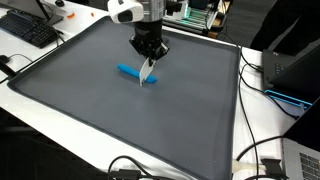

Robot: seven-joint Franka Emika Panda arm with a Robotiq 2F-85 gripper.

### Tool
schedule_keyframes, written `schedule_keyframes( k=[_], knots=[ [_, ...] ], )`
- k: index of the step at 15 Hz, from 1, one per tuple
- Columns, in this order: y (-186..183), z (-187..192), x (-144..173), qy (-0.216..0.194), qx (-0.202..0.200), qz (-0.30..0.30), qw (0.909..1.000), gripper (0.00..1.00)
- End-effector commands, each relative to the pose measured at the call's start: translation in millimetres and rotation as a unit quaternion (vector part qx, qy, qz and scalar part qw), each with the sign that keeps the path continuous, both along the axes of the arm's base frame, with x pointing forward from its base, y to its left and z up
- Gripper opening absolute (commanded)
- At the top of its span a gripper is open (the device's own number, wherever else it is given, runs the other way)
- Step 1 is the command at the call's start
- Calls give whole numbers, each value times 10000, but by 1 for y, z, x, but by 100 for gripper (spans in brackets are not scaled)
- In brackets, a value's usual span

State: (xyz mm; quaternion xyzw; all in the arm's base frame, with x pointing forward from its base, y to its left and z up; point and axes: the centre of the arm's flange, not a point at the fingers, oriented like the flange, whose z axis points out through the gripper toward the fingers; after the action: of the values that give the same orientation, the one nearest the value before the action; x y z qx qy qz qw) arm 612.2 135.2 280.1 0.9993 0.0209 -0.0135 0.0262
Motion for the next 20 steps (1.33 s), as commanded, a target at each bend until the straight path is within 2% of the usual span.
schedule_keyframes(
  k=[1, 14, 20],
  knots=[
    [-1, -11, 10, 23, -10, 105, 9999, 1],
    [-8, -39, 7, 90, 1, 218, 9997, 1],
    [-13, -51, -6, 270, 123, 225, 9993, 1]
  ],
)
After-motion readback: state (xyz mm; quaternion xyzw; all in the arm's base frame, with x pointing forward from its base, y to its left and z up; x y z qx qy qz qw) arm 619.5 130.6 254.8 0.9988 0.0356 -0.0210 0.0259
